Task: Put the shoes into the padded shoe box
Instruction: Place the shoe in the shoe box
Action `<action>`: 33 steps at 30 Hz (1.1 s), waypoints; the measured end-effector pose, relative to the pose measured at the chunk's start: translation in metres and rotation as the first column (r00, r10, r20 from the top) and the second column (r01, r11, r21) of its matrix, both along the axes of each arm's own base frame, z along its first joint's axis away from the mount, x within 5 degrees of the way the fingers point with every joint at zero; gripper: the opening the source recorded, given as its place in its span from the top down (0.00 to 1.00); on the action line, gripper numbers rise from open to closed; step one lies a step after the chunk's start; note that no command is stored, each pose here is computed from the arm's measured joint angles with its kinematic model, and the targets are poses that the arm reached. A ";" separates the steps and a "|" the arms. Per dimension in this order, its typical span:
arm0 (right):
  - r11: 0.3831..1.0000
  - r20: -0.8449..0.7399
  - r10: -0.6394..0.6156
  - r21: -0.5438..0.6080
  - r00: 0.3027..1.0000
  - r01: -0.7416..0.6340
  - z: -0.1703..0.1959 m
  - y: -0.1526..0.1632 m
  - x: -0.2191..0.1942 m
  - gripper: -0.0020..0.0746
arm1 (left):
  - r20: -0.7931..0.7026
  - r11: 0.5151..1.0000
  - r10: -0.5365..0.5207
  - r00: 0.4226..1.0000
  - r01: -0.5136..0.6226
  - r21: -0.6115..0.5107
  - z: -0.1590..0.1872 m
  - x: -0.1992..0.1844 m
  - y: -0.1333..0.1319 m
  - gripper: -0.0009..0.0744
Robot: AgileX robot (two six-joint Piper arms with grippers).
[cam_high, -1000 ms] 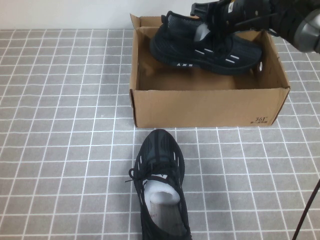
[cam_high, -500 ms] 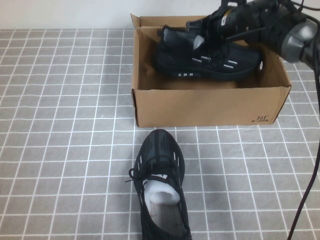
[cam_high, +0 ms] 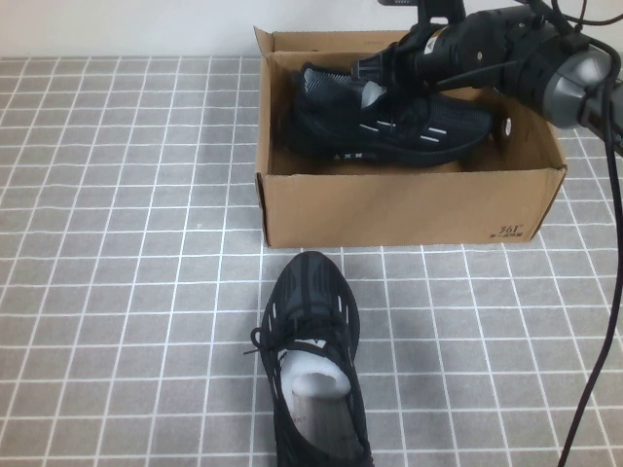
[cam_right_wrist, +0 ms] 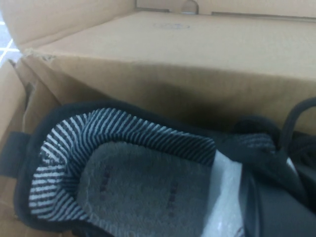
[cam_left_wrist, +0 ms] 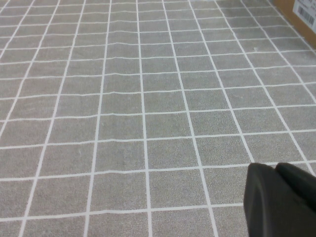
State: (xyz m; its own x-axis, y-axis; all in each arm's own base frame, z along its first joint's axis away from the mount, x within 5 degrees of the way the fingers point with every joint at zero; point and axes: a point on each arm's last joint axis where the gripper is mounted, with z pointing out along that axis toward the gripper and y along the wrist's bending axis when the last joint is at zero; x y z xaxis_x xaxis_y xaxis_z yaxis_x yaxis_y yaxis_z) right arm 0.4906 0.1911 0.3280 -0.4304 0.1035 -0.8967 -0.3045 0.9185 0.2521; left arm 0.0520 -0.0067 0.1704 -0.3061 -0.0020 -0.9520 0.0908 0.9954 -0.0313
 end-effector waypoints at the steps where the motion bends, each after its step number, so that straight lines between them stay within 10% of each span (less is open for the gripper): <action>1: 1.000 0.003 0.008 -0.005 1.000 -0.008 0.000 0.001 0.000 0.98 | 0.000 1.000 0.000 1.000 0.000 0.000 0.000 0.000 0.000 0.99; 33: 0.977 0.019 0.094 -0.196 0.995 -0.089 -0.024 0.004 0.007 0.90 | 0.000 1.000 0.000 1.000 0.000 0.000 0.000 0.000 0.000 0.99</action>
